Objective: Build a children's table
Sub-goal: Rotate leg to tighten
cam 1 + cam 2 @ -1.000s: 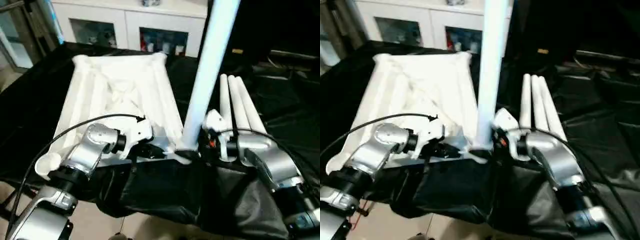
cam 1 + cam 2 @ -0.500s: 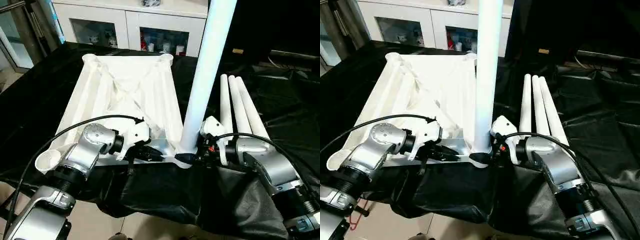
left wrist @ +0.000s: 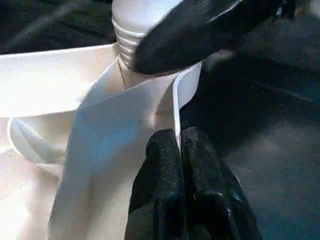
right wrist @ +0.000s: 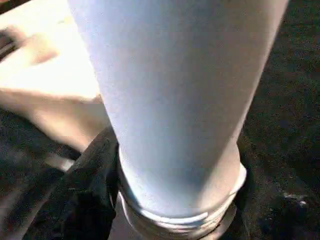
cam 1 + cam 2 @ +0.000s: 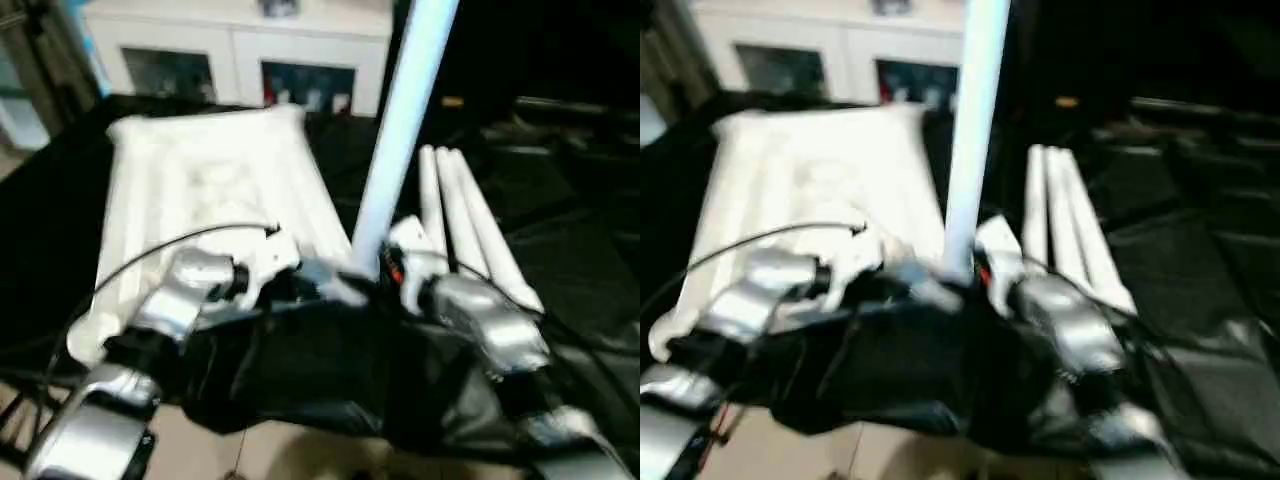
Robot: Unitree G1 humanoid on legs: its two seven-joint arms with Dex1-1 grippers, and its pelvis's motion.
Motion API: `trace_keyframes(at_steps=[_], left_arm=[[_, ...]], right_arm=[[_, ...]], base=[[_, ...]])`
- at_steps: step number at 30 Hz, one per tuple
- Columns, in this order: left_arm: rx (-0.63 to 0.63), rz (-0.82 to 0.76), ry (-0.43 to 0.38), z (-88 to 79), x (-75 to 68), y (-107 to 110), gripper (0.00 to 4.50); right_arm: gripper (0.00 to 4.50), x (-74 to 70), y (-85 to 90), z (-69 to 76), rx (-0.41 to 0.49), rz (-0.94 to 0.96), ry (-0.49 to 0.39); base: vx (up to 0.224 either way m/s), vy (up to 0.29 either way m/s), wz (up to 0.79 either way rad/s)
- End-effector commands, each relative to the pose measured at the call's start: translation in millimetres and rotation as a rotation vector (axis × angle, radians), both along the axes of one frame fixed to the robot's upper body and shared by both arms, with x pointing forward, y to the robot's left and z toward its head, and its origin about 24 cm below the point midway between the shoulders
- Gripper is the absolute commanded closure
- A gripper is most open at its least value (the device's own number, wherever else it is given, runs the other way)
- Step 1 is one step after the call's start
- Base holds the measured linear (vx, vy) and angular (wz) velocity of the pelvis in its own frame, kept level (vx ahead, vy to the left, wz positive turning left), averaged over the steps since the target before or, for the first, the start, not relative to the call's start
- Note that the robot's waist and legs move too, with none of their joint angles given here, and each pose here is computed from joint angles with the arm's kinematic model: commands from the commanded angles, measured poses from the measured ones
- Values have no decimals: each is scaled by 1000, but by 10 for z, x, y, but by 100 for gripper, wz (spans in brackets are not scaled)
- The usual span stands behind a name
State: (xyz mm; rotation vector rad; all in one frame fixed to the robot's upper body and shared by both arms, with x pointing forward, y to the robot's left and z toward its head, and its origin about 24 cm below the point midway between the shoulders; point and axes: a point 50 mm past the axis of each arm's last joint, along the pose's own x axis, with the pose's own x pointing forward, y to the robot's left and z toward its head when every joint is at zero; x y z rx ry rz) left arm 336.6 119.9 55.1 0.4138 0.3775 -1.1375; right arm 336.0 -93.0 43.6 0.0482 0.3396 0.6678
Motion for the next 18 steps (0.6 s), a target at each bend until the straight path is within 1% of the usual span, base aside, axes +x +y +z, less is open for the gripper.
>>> trace_keyframes(at_steps=[1, 2, 5, 9, 10, 11, 14, 15, 18], left_arm=[[-80, -77, -100, 240, 52, -373, 450], [-78, -41, -115, 243, 80, -419, 450], [-102, 8, -135, 259, 116, -495, 450], [-109, -1, -144, 250, 109, -534, 450], [-111, -5, -145, 245, 104, -538, 450], [-112, -9, -146, 242, 99, -539, 450], [-116, -51, -144, 220, 55, -520, 450], [-120, -73, -143, 217, 37, -514, 450], [-120, -141, -122, 194, -24, -458, 450]], right_arm=[[174, -7, 162, -157, 1, -62, 83], [174, 13, 232, -163, 3, -90, 88], [174, 37, 340, -149, 10, -107, 87], [174, 58, 385, -124, 21, -97, 66], [118, 65, 386, -114, 23, -94, 57], [118, 71, 385, -106, 25, -92, 50], [83, 108, 340, -35, 36, -75, 5], [83, 115, 319, -13, 42, -64, -9], [83, 71, 164, 75, 23, 78, -75]], base=[[0, 0, 0], [0, 0, 0], [0, 0, 0], [0, 0, 0], [0, 0, 0], [0, 0, 0], [0, 0, 0], [0, 0, 0], [0, 0, 0]])
